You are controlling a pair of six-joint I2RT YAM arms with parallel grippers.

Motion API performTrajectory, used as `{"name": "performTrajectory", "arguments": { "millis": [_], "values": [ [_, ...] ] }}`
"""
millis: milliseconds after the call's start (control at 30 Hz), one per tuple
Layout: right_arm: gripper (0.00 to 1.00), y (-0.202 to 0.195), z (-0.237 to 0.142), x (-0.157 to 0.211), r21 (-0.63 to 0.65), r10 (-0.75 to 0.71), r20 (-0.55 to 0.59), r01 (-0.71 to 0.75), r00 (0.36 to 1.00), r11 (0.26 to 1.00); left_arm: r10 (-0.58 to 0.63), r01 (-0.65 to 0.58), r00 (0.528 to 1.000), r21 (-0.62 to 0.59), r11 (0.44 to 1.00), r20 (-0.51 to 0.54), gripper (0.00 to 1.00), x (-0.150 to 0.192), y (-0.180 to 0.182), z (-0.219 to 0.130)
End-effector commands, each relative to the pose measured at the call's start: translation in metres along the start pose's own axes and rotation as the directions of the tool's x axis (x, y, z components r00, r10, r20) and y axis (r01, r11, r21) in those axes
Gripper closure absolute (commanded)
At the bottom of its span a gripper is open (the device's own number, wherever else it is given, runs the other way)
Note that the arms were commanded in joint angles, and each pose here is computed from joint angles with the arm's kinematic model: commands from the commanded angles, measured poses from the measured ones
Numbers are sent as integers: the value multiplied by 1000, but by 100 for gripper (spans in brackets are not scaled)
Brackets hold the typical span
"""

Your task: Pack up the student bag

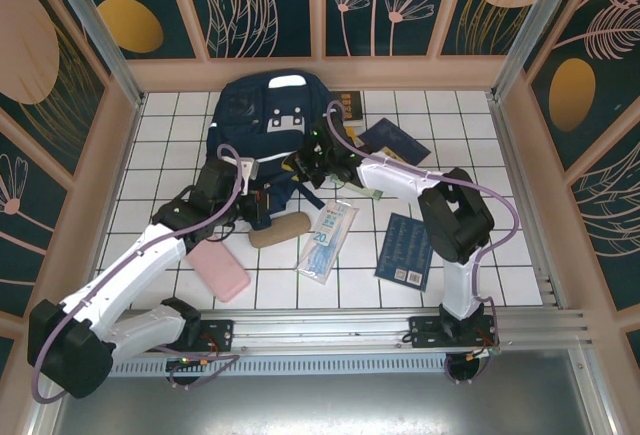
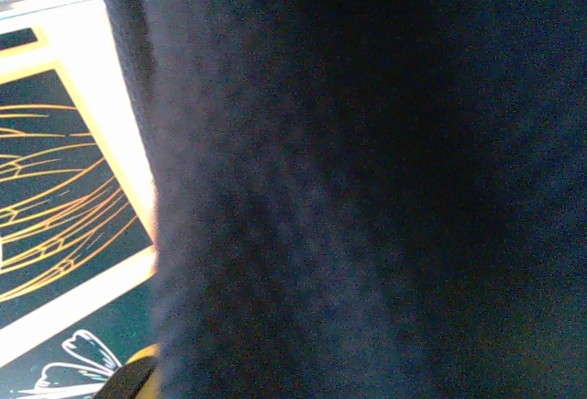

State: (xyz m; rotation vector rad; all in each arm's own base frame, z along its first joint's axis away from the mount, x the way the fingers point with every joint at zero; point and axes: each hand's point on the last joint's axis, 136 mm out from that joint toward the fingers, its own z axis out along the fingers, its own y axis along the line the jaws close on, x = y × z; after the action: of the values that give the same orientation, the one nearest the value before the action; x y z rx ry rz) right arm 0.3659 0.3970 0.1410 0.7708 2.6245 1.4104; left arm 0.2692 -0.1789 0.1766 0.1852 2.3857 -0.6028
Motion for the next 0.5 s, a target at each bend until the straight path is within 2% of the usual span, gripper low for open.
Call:
{"name": "performTrajectory", "arguments": {
  "millis": [0,300,467],
  "values": [
    [100,23,-28,-43,-60,-14,151,23,988,998,-9,9,1000,-32,999,20,100,1,5,-11],
    [100,20,-47,-67,-51,-25,200,36,980,998,-37,38,999,-60,997,21,100,15,16,-15],
    [100,26,-52,-75,-65,-48,185,61,982,996,-39,41,999,-97,994,21,100,21,26,-13]
  ]
}}
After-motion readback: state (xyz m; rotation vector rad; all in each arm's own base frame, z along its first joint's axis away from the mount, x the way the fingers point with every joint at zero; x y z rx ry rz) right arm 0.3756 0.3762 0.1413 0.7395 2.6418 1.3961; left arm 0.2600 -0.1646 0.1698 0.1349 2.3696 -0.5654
